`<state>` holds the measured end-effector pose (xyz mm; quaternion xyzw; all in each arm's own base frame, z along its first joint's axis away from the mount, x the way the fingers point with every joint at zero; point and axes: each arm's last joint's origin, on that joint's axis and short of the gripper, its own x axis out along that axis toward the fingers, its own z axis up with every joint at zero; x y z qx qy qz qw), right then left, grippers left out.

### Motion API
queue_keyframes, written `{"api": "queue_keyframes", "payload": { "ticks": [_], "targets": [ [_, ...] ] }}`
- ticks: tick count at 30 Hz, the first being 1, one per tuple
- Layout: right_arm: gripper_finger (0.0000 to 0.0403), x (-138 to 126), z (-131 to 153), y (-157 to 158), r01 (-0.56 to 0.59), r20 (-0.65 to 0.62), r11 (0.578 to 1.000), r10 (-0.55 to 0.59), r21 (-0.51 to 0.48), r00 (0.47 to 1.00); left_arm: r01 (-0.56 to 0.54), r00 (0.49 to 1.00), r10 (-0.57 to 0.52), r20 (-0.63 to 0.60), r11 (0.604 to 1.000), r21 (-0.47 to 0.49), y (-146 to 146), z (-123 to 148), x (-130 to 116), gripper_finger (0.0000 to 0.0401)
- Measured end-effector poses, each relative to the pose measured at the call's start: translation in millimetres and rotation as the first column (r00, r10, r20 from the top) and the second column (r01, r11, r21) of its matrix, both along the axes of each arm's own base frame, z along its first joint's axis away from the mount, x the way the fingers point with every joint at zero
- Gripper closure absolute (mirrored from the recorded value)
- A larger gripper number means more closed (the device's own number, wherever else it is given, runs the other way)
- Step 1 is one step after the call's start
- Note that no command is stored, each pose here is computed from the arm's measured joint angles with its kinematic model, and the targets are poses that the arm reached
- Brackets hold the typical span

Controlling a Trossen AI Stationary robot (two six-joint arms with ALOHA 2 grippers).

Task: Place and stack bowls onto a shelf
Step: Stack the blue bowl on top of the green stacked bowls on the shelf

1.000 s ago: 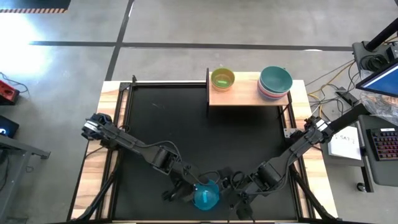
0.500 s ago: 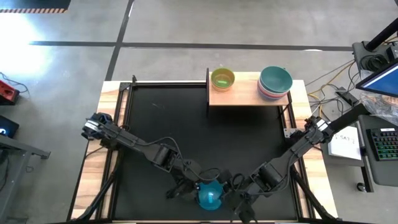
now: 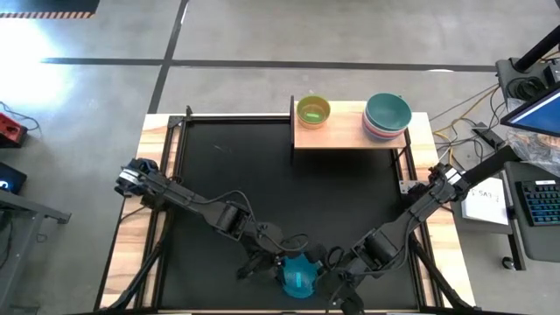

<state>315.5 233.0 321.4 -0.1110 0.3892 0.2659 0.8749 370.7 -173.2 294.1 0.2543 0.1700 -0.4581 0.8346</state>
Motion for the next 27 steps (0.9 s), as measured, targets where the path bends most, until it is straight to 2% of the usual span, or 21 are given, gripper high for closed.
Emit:
{"api": "queue_keyframes", "payload": {
  "ticks": [4, 9, 14, 19, 27],
  "targets": [
    [0.0393, -0.2, 0.1, 0.6, -0.012, -0.007, 1.0, 0.012, 0.014, 1.0, -0.003, 0.999, 0.004, 0.044, 1.0, -0.019, -0.9, 3.9, 2.4, 0.0363],
    [0.0395, 2.2, 0.3, -0.7, 0.04, -0.002, 0.999, -0.04, 0.025, 0.999, -0.03, 0.995, 0.034, 0.093, 0.999, -0.044, -1.4, 10.1, 5.4, 0.0332],
    [0.0395, 2.8, 0.9, -0.4, 0.07, -0.024, 0.995, -0.068, 0.069, 0.997, -0.03, 0.992, 0.027, 0.124, 0.999, 0.023, -0.3, 7.6, 5.0, 0.031],
    [0.0395, 3.1, 4.3, -1.6, 0.097, -0.052, 0.99, -0.092, 0.104, 0.994, -0.043, 0.988, 0.03, 0.149, 0.996, 0.082, 1.0, 5.6, 4.9, 0.0305],
    [0.0395, -1.3, 19.4, -11.6, 0.162, -0.14, 0.983, -0.149, 0.089, 0.979, -0.098, 0.986, 0.076, 0.149, 0.984, 0.146, 13.8, 7.7, 7.3, 0.0306]
  ]
}}
